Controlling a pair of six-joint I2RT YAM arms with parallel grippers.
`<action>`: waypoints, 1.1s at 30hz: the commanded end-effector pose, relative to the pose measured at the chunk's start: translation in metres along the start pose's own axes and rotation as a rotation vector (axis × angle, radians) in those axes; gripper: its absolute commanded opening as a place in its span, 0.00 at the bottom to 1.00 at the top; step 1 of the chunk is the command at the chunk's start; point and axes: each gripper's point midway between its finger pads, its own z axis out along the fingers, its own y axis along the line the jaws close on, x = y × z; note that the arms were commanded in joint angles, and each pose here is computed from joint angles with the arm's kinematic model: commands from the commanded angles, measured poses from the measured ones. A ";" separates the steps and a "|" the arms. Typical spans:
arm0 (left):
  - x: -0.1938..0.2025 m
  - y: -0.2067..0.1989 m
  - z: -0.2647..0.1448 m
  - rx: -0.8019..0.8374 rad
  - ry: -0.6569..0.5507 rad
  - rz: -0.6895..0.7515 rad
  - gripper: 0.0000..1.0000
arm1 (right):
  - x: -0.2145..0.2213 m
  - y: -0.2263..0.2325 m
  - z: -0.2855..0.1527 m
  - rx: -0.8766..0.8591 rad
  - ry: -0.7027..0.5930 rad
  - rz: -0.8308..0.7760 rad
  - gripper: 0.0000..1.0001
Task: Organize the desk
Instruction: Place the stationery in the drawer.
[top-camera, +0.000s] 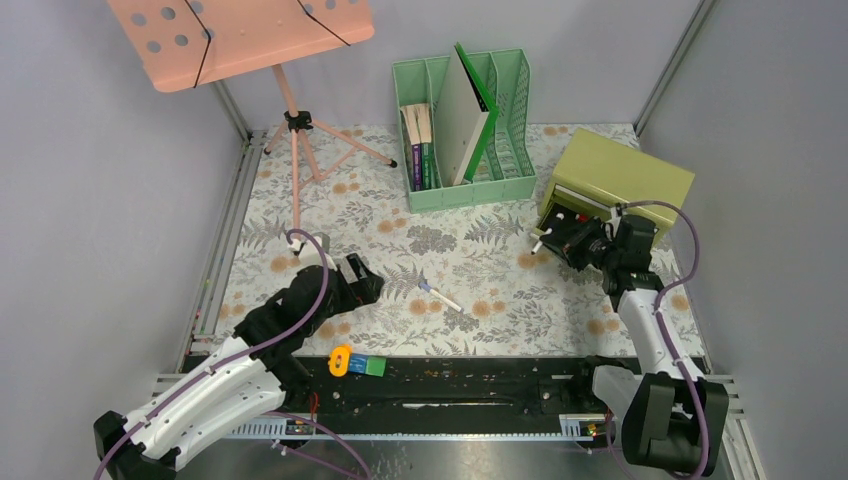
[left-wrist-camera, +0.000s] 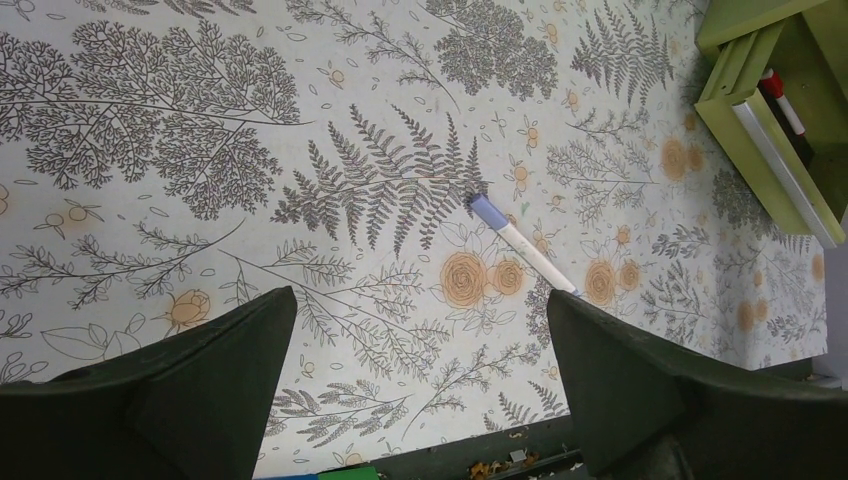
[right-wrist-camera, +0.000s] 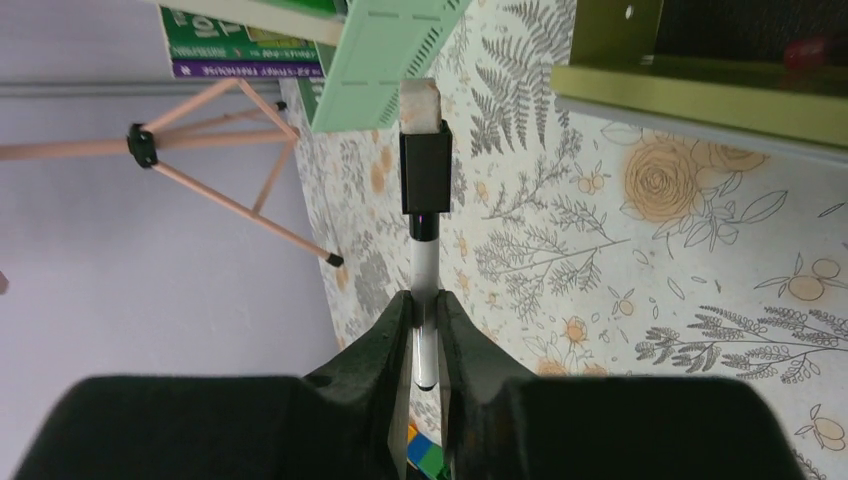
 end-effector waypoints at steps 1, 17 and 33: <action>-0.019 -0.022 -0.002 0.076 -0.054 -0.007 0.99 | -0.031 0.013 -0.010 -0.026 -0.153 0.019 0.00; -0.015 -0.025 0.000 0.096 -0.036 -0.002 0.99 | -0.078 -0.033 -0.038 0.249 -0.460 0.146 0.00; -0.012 -0.028 0.002 0.104 -0.023 -0.011 0.99 | -0.107 -0.062 -0.036 0.375 -0.600 0.338 0.00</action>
